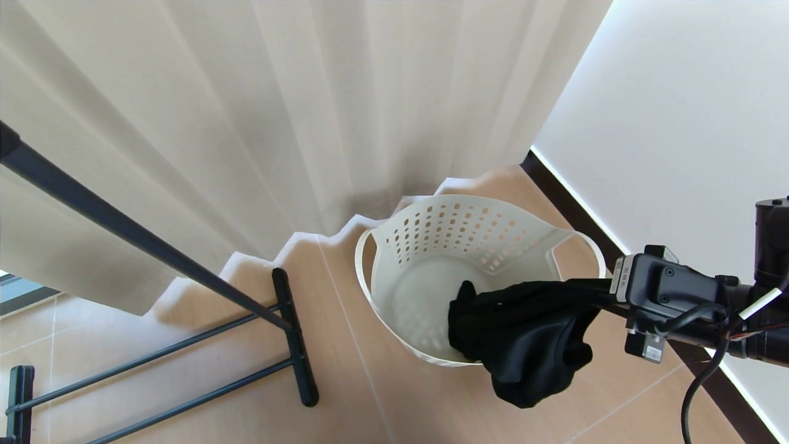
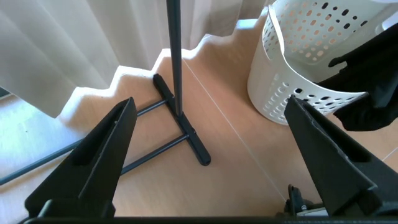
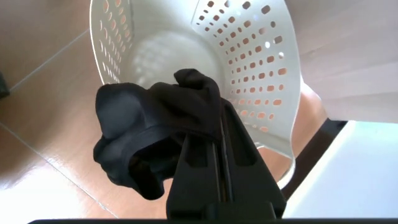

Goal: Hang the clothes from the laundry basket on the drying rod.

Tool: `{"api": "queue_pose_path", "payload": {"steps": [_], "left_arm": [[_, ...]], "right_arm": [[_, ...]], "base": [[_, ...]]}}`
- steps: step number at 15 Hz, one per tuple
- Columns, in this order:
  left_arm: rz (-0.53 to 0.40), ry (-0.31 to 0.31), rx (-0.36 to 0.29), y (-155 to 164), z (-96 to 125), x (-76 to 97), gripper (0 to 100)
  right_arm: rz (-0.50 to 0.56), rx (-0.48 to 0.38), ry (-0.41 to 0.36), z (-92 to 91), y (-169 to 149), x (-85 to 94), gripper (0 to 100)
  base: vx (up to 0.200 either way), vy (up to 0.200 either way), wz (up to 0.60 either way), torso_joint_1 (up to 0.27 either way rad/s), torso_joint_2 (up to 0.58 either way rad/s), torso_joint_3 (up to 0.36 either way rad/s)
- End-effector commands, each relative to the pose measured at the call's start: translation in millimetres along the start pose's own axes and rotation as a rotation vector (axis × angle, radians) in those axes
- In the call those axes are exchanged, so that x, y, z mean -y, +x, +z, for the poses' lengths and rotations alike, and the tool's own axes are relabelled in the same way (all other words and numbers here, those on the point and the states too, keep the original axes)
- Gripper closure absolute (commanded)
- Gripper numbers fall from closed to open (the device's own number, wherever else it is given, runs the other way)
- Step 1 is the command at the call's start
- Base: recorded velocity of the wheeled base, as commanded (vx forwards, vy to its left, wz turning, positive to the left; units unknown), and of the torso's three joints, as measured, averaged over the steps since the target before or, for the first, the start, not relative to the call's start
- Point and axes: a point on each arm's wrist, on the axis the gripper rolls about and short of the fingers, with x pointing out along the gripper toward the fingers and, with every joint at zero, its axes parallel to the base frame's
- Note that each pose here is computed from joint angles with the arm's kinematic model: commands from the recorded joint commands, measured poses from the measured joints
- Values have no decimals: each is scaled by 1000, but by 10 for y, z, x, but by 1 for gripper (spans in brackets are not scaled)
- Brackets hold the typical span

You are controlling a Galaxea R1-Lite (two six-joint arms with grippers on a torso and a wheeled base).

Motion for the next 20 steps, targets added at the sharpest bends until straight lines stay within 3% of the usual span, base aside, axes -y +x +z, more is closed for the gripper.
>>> {"api": "queue_pose_path", "payload": {"steps": [1, 4, 20], "left_arm": [[1, 1, -1, 1, 1, 0, 0], [-1, -1, -1, 1, 1, 0, 0], [1, -1, -1, 1, 1, 0, 0]], "right_arm": [[-7, -14, 13, -33, 17, 29, 100], [-5, -26, 67, -61, 82, 55, 100], [-5, -27, 75, -71, 66, 45, 100]], "base": [[0, 0, 0, -2, 2, 212], [0, 0, 0, -2, 2, 147], [0, 0, 0, 1, 2, 192]]}}
